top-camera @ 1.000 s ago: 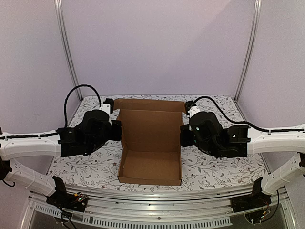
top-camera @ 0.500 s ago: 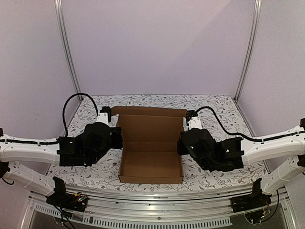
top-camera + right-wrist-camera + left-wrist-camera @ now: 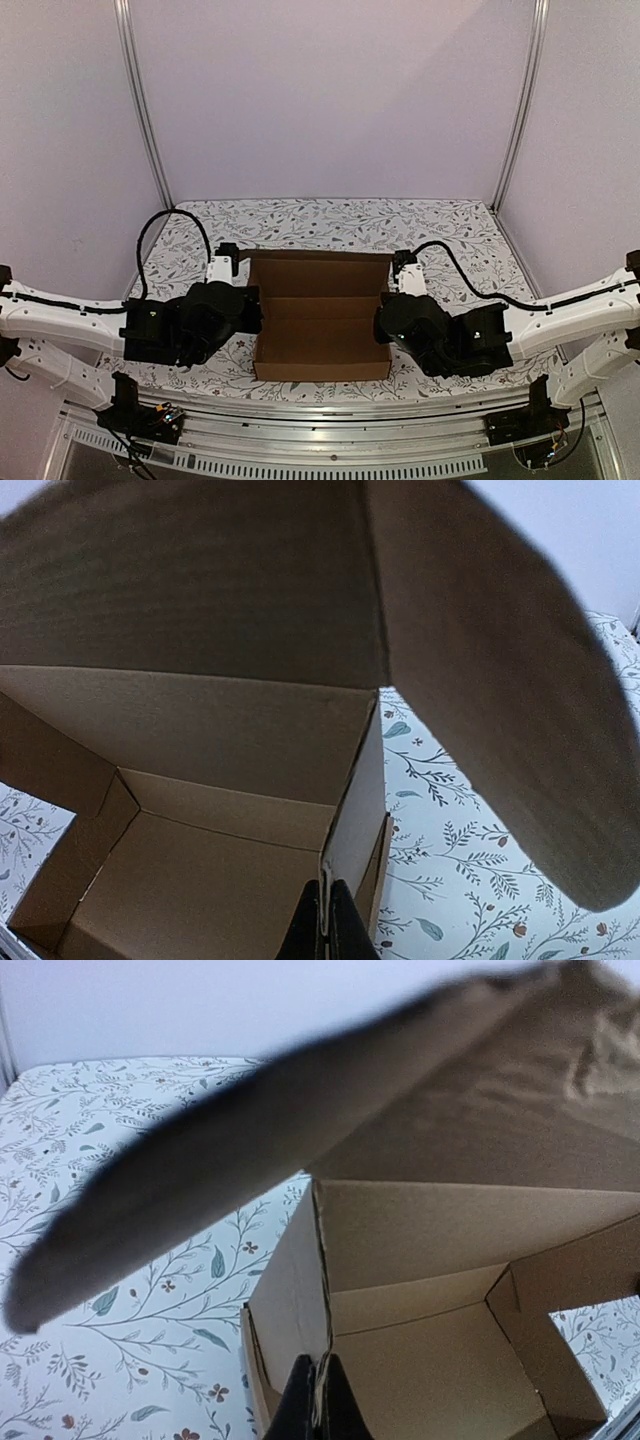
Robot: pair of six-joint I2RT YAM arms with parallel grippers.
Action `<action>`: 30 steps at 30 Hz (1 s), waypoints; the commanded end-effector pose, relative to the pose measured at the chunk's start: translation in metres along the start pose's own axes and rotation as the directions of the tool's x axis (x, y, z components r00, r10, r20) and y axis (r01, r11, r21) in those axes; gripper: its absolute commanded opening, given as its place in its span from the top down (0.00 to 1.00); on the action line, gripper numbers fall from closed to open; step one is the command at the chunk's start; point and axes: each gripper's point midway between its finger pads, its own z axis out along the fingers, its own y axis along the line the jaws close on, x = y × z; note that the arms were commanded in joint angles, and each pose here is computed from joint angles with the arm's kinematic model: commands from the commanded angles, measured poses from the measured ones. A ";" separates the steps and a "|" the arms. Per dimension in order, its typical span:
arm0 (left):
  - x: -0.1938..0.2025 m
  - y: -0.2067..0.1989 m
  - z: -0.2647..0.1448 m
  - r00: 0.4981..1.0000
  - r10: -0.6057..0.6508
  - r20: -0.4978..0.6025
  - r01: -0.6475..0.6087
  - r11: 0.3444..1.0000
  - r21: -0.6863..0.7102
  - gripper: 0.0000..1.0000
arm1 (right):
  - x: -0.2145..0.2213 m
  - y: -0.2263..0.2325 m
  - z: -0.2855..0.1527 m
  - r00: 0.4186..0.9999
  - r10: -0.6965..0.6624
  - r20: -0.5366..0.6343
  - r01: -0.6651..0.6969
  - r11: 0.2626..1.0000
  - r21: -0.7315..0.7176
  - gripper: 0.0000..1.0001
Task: Fold the paper box
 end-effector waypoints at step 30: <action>0.094 0.006 -0.031 0.993 0.062 -0.100 -0.073 0.992 -0.107 1.00 | 0.046 -0.025 -0.050 0.987 0.052 -0.153 -0.051 0.999 0.004 0.63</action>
